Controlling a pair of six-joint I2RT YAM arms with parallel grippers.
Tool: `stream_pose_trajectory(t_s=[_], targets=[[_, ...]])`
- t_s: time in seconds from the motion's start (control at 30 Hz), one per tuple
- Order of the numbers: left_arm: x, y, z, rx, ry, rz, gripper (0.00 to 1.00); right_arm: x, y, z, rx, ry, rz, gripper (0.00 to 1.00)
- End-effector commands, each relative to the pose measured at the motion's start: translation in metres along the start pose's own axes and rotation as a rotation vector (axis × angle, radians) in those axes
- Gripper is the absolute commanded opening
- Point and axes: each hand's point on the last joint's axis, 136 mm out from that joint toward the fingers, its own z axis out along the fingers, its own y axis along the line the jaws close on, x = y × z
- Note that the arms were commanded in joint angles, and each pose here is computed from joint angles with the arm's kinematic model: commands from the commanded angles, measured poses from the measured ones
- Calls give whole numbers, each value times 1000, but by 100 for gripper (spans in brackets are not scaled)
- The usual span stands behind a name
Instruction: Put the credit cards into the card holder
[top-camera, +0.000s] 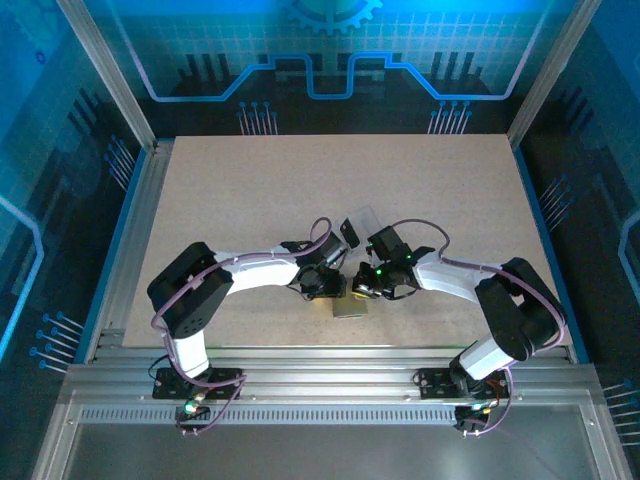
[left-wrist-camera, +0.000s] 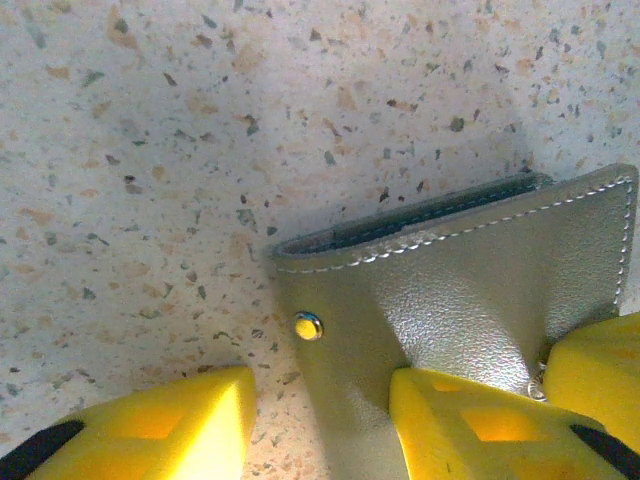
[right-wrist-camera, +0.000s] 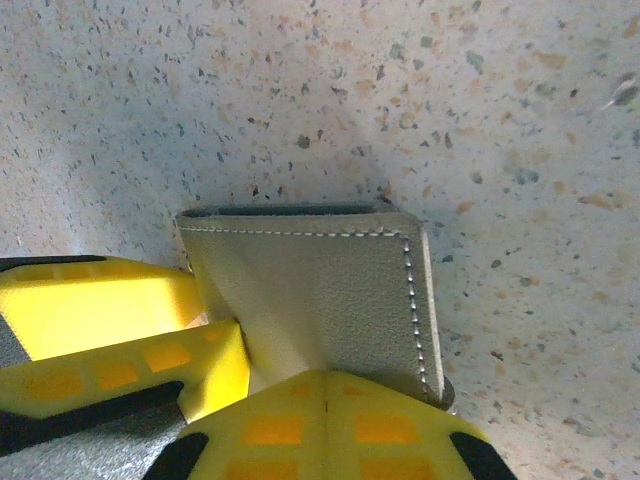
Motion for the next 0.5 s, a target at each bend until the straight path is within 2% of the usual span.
stream_pose_trajectory(t_s=[0.0, 0.47], targets=[[54, 14, 58, -17, 158, 13, 45, -12, 9, 0, -49, -21, 15, 0], [54, 15, 59, -13, 158, 11, 45, -9, 13, 4, -44, 3, -6, 0]])
